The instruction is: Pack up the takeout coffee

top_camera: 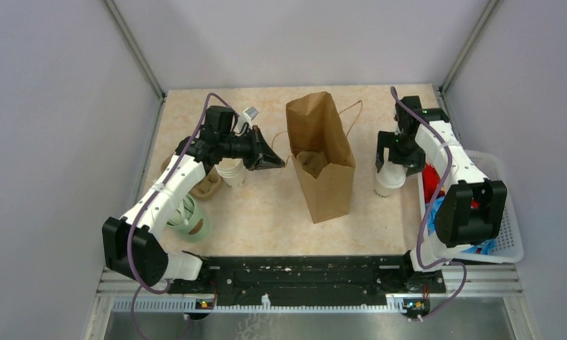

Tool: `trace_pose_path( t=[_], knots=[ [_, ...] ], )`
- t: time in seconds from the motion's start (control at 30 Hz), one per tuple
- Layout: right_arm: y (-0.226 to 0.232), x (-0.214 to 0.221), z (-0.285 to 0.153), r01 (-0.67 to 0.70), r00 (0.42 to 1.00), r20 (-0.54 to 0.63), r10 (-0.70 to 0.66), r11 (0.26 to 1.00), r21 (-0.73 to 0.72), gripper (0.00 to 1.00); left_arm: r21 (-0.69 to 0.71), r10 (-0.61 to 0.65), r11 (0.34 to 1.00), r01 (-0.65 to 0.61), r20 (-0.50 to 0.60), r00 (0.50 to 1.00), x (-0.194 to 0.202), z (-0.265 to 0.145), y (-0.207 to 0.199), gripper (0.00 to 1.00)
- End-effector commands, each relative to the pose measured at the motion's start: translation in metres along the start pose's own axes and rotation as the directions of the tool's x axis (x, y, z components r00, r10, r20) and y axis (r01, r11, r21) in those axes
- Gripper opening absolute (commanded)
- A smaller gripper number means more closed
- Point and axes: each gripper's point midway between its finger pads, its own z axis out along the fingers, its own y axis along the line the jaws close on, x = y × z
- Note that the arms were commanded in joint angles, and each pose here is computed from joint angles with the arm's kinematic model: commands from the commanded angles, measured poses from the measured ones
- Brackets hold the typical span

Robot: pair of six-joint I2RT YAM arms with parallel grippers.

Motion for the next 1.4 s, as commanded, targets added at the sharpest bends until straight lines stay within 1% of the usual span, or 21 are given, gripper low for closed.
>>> trace_pose_path(
  t=[0.0, 0.27, 0.5, 0.9, 0.93, 1.07, 1.17, 1.37],
  knots=[
    [0.002, -0.004, -0.001, 0.034, 0.999, 0.016, -0.034, 0.999, 0.019, 0.88, 0.023, 0.038, 0.999, -0.038, -0.002, 0.999, -0.002, -0.004, -0.009, 0.00],
    [0.008, -0.004, -0.004, 0.055, 0.998, 0.023, -0.055, 0.998, 0.022, 0.89, 0.023, 0.037, 0.999, -0.037, -0.002, 0.999, -0.002, -0.004, -0.009, 0.00],
    [0.005, -0.001, 0.004, 0.056, 0.998, 0.011, -0.056, 0.998, 0.037, 0.83, 0.021, 0.033, 0.999, -0.033, -0.003, 0.999, -0.001, -0.004, -0.009, 0.00],
    [0.001, 0.004, 0.013, 0.071, 0.997, -0.006, -0.071, 0.996, 0.054, 0.84, 0.020, 0.031, 0.999, -0.031, 0.002, 1.000, -0.001, -0.005, -0.010, 0.00],
    [0.001, 0.003, 0.013, 0.071, 0.997, -0.002, -0.071, 0.996, 0.055, 0.83, 0.017, 0.030, 0.999, -0.030, 0.003, 1.000, -0.002, -0.005, -0.010, 0.00],
    [-0.001, 0.003, 0.014, 0.075, 0.997, 0.000, -0.075, 0.995, 0.065, 0.74, 0.007, 0.021, 1.000, -0.021, 0.005, 1.000, -0.002, -0.005, -0.008, 0.00],
    [-0.001, -0.001, 0.010, 0.075, 0.997, 0.019, -0.077, 0.995, 0.068, 0.71, -0.002, 0.018, 1.000, -0.018, 0.011, 1.000, -0.002, -0.005, -0.007, 0.00],
    [-0.003, 0.001, 0.016, 0.079, 0.997, 0.020, -0.081, 0.994, 0.079, 0.71, -0.001, 0.009, 1.000, -0.009, 0.018, 1.000, -0.003, -0.006, -0.008, 0.00]
  ],
)
